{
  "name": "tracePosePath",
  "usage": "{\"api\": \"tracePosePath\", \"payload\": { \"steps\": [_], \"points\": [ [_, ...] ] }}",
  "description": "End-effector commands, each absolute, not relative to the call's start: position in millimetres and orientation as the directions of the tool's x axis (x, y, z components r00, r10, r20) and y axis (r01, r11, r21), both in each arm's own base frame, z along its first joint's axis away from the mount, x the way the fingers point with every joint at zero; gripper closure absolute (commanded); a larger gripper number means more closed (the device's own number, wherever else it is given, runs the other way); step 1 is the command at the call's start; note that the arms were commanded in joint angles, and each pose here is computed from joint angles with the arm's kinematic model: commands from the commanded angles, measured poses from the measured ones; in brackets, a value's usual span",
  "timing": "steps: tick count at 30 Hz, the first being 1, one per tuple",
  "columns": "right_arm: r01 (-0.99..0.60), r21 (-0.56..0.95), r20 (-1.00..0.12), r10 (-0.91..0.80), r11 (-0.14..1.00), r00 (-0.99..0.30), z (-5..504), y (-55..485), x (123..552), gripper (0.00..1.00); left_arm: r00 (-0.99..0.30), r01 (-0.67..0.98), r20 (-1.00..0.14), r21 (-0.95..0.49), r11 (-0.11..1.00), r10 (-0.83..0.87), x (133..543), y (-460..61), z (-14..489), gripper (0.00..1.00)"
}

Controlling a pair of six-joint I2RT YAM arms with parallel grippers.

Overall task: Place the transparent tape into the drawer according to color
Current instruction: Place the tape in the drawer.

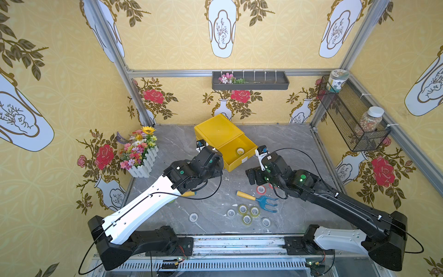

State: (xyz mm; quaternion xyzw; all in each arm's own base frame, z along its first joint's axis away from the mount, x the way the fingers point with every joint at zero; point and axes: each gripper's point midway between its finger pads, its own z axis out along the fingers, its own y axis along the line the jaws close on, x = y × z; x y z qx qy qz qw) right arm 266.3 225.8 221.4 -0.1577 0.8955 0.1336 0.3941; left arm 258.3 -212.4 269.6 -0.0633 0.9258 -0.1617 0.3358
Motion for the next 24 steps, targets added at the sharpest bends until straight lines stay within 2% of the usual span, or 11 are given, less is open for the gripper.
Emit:
{"api": "tracePosePath", "payload": {
  "steps": [1, 6, 12, 24],
  "points": [
    [-0.375, 0.13, -0.774, -0.143, 0.918, -0.617, 230, 228, 271, 0.03, -0.725, 0.076, -0.664, -0.338, 0.938, -0.181, 280, -235, 291, 0.52],
    [-0.37, 0.131, -0.775, -0.138, 0.92, -0.616, 232, 225, 271, 0.03, -0.701, 0.152, -0.694, -0.369, 0.917, -0.163, 317, -273, 309, 0.52],
    [-0.358, 0.126, -0.774, -0.135, 0.925, -0.619, 232, 219, 268, 0.03, -0.728, 0.158, -0.668, -0.38, 0.911, -0.153, 354, -292, 292, 0.52],
    [-0.337, 0.119, -0.789, -0.117, 0.934, -0.604, 240, 210, 266, 0.03, -0.81, 0.134, -0.578, -0.344, 0.929, -0.097, 374, -304, 222, 0.51]
  ]
}}
